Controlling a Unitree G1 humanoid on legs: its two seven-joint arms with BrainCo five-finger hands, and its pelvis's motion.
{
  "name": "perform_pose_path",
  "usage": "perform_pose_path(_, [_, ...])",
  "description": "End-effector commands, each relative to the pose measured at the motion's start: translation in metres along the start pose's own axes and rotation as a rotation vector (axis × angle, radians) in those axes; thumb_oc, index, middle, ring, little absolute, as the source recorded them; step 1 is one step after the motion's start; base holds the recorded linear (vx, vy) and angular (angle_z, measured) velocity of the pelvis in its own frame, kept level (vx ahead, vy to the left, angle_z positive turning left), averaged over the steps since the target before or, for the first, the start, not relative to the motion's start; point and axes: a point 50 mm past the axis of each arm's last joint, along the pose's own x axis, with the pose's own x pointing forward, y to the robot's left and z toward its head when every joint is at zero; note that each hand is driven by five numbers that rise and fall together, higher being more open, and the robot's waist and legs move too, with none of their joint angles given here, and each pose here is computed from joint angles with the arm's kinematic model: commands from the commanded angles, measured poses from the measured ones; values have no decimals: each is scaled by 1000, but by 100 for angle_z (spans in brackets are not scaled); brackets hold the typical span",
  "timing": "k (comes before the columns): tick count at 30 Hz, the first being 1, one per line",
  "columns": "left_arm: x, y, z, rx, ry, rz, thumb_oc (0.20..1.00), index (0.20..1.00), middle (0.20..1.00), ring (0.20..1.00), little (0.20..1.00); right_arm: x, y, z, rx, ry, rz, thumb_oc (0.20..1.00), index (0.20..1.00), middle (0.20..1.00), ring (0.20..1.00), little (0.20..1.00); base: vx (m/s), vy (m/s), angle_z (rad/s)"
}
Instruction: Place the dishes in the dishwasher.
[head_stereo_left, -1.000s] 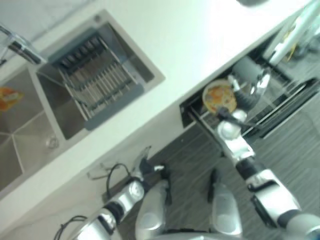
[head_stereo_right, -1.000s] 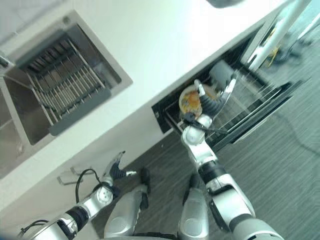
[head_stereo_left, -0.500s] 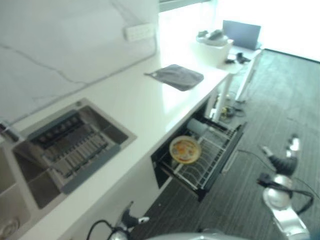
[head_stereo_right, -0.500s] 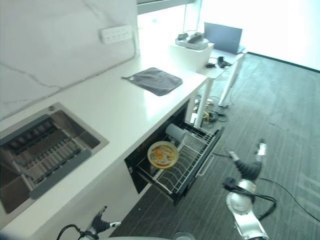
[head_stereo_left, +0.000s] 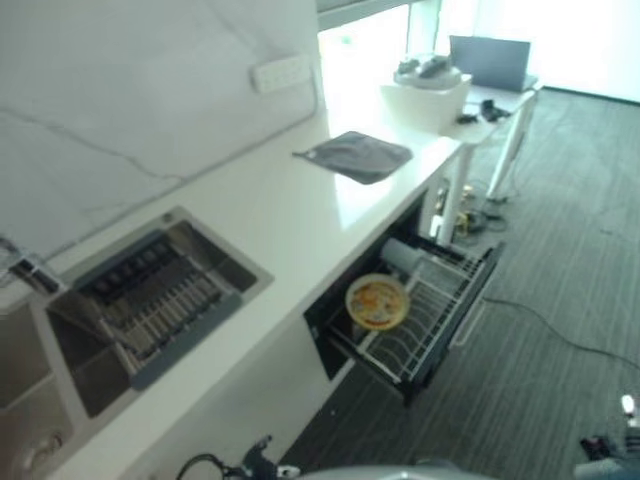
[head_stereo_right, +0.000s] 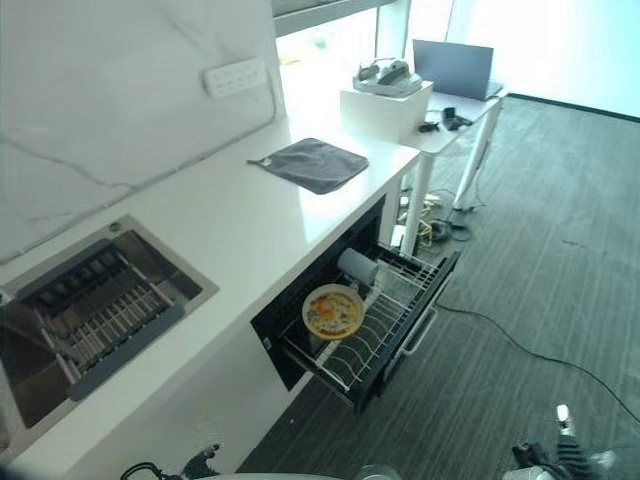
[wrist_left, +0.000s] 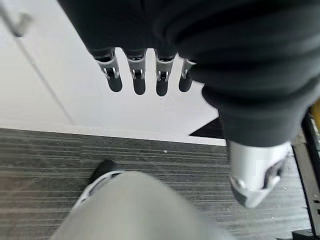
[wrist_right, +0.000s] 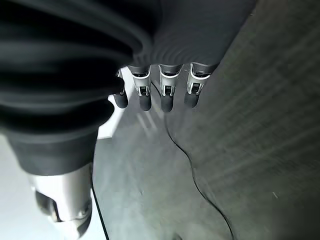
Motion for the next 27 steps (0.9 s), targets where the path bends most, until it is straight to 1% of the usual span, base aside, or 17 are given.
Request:
perform_pose_path(1, [9,33,30,-24,-93,92,1000,1000,1000,1000,1000,0,80,1,121,78,406,1000,1000,1000,1000,1000,-25,-33,14])
perform_pose_path(2, [10,37,37,-25,-111,100,1000,1000,1000,1000,1000,-1,91,0,127,92,442,1000,1000,1000,1000,1000,-94,-28,14])
perform_pose_path(5, [15,56,72,-26,-216,151,1000,1000,1000,1000,1000,-7,142,9,97,60,647,1000,1000,1000,1000,1000,-202,-32,20])
perform_pose_path(8, [15,71,97,-9,-286,187,1000,1000,1000,1000,1000,-18,185,12,105,98,817,1000,1000,1000,1000,1000,-142,-18,21])
perform_pose_path(11, [14,79,111,23,-333,201,1000,1000,1000,1000,1000,-29,215,18,131,108,946,1000,1000,1000,1000,1000,-42,-28,24])
perform_pose_path(12, [14,82,115,44,-355,205,1000,1000,1000,1000,1000,-35,232,24,131,101,1013,1000,1000,1000,1000,1000,-91,-8,17])
perform_pose_path(16, [11,90,124,99,-410,216,1000,1000,1000,1000,1000,-55,272,45,120,68,1189,1000,1000,1000,1000,1000,-59,11,9])
perform_pose_path(19, [8,94,125,146,-435,224,1000,1000,1000,1000,1000,-63,290,61,94,23,1255,1000,1000,1000,1000,1000,-8,20,18])
perform_pose_path(23, [4,101,134,199,-486,247,1000,1000,1000,1000,1000,-71,313,91,60,-56,1295,1000,1000,1000,1000,1000,-27,12,22])
perform_pose_path(26, [1,109,146,237,-527,271,1000,1000,1000,1000,1000,-86,340,123,-11,-140,1318,1000,1000,1000,1000,1000,-25,36,16])
perform_pose_path(27, [0,110,148,236,-533,277,1000,1000,1000,1000,1000,-88,344,128,-34,-151,1318,1000,1000,1000,1000,1000,-10,74,14])
